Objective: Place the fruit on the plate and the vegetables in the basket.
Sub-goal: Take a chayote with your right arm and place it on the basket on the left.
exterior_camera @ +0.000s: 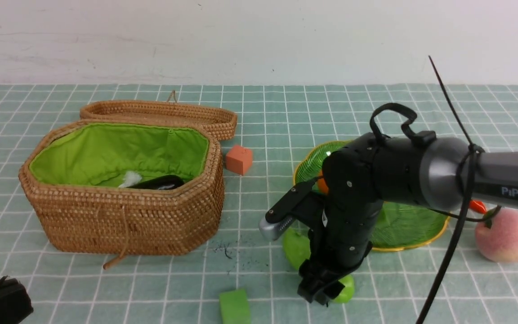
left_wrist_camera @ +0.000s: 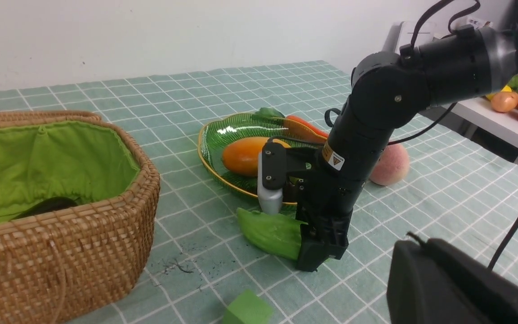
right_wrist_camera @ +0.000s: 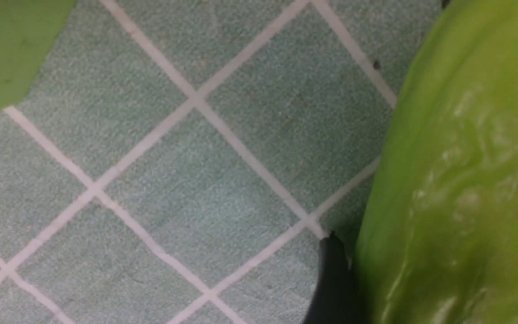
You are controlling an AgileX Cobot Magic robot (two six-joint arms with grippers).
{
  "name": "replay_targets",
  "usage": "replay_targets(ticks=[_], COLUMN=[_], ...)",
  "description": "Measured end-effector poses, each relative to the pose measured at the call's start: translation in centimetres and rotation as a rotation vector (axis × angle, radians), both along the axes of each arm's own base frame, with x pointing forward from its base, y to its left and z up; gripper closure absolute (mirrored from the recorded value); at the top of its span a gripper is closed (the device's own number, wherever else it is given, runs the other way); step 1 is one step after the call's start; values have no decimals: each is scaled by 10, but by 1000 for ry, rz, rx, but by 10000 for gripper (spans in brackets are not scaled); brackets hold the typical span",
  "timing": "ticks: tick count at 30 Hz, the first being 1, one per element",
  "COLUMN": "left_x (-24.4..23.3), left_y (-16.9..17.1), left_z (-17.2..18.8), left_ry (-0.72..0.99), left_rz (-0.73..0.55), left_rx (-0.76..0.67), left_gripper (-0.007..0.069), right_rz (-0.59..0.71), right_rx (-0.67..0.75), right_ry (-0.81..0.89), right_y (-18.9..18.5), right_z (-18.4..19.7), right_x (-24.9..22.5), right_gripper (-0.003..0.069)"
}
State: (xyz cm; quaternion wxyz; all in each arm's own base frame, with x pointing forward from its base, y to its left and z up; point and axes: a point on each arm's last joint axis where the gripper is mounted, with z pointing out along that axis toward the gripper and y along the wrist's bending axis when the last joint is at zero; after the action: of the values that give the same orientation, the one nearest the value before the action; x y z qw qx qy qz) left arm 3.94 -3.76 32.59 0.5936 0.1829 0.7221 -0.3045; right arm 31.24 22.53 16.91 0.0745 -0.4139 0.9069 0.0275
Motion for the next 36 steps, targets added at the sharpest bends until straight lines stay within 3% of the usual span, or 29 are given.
replay_targets(ticks=[4, 9, 15, 19, 22, 24, 30, 36], left_x=[0, 0, 0, 0, 0, 0, 0, 0], left_y=[0, 0, 0, 0, 0, 0, 0, 0], left_z=[0, 0, 0, 0, 0, 0, 0, 0], left_ry=[-2, -2, -3, -4, -4, -4, -4, 3], left_rz=[1, 1, 2, 2, 2, 2, 2, -2], left_rx=[2, 3, 4, 4, 4, 4, 4, -5], left_gripper=[638, 638, 638, 638, 638, 638, 635, 635], right_rz=[-16, -65, -26, 125, 203, 293, 378, 314], right_rx=[17, 103, 376, 573, 666, 758, 776, 770], right_ry=[25, 7, -207, -380, -433, -468, -511, -486], right_y=[1, 3, 4, 20, 38, 70, 120, 130], right_z=[4, 48, 169, 208, 211, 197, 155, 140], right_x=[-2, -7, -20, -14, -7, 4, 21, 29], right_gripper=[204, 204, 204, 204, 204, 204, 202, -5])
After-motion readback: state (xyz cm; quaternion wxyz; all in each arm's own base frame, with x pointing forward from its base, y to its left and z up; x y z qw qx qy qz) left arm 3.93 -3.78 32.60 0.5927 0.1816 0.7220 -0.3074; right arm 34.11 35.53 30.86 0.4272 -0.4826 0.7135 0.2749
